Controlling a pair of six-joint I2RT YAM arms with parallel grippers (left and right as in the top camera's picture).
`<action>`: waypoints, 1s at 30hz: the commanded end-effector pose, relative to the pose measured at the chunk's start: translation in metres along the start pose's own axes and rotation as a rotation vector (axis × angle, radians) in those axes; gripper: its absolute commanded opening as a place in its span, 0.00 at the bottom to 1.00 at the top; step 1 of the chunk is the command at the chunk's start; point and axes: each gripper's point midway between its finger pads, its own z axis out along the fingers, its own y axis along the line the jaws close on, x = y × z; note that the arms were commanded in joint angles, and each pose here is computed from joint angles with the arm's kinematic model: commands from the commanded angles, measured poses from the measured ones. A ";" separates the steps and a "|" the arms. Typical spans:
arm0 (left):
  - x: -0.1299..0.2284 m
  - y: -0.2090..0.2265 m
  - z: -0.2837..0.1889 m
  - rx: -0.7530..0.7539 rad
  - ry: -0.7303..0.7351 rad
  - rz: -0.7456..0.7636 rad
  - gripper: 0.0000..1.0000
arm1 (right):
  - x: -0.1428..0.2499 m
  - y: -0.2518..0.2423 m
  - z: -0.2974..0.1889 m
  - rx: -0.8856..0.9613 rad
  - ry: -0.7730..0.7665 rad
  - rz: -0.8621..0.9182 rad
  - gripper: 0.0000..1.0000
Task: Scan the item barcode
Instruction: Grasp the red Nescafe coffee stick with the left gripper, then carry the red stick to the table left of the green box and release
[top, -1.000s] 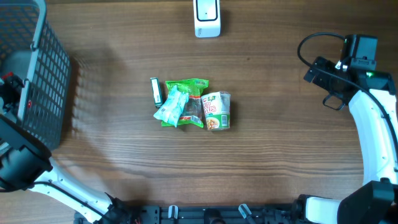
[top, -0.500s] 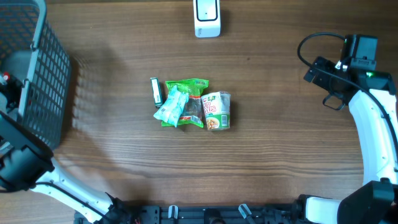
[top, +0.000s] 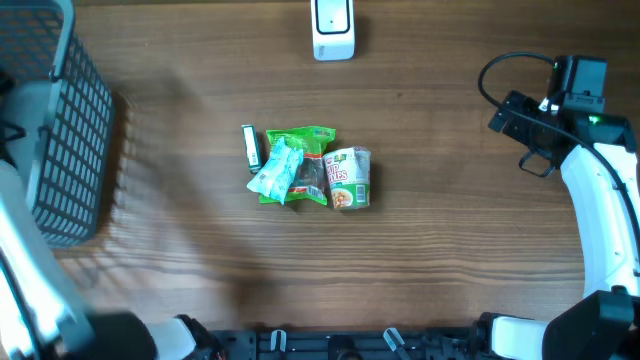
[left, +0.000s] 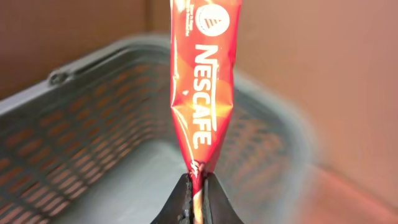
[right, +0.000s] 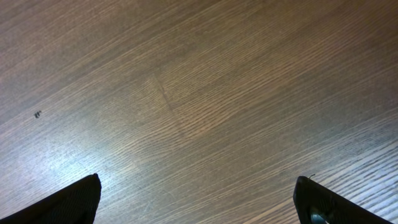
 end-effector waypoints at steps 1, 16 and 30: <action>0.001 -0.056 -0.058 0.133 0.005 -0.070 0.04 | -0.009 0.002 -0.006 -0.008 -0.027 -0.009 1.00; 0.303 -0.164 -0.063 0.285 0.861 0.313 0.04 | -0.009 0.002 -0.006 -0.008 -0.026 -0.009 0.99; 0.362 -0.155 -0.032 0.252 0.901 0.303 0.74 | -0.009 0.002 -0.006 -0.008 -0.026 -0.009 1.00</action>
